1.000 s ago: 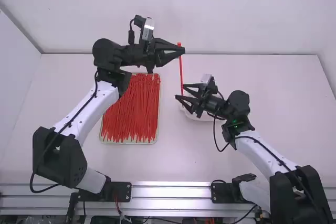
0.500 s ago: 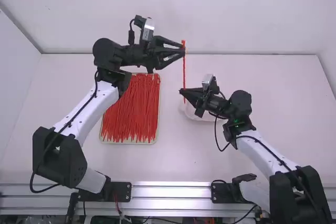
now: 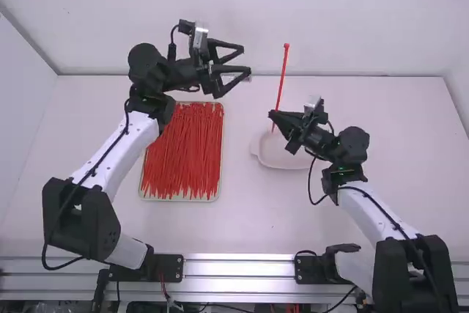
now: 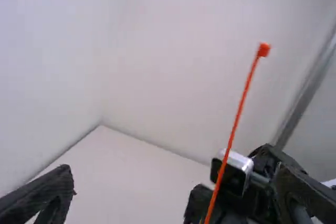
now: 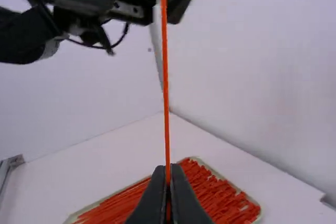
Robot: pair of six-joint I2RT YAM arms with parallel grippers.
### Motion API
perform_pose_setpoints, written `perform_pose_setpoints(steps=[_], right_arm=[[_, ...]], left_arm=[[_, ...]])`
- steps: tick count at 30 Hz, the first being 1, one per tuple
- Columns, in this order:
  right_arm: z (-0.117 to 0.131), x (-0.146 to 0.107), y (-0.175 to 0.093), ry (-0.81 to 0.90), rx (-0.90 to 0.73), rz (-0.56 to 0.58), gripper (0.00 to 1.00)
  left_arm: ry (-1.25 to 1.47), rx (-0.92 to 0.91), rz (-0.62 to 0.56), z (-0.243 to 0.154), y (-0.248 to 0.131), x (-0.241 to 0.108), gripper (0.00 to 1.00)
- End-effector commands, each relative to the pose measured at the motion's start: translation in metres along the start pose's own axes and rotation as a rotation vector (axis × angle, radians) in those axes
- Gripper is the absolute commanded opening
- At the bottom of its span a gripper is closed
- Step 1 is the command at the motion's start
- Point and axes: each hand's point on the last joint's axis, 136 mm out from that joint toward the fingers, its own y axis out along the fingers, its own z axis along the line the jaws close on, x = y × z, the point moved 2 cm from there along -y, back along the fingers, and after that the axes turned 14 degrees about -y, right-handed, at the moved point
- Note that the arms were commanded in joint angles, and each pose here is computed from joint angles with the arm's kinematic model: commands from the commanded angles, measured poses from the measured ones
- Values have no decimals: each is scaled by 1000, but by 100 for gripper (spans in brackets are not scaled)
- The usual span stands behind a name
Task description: Fasten the cable tie
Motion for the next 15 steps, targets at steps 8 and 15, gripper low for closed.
perform_pose_setpoints(steps=[8, 15], right_arm=[[-57, 12, -21, 55, -263, -33, 0], [-91, 15, -38, 72, -478, -62, 0]], left_arm=[[62, 63, -26, 14, -24, 19, 99], [57, 57, -16, 13, -24, 17, 99]])
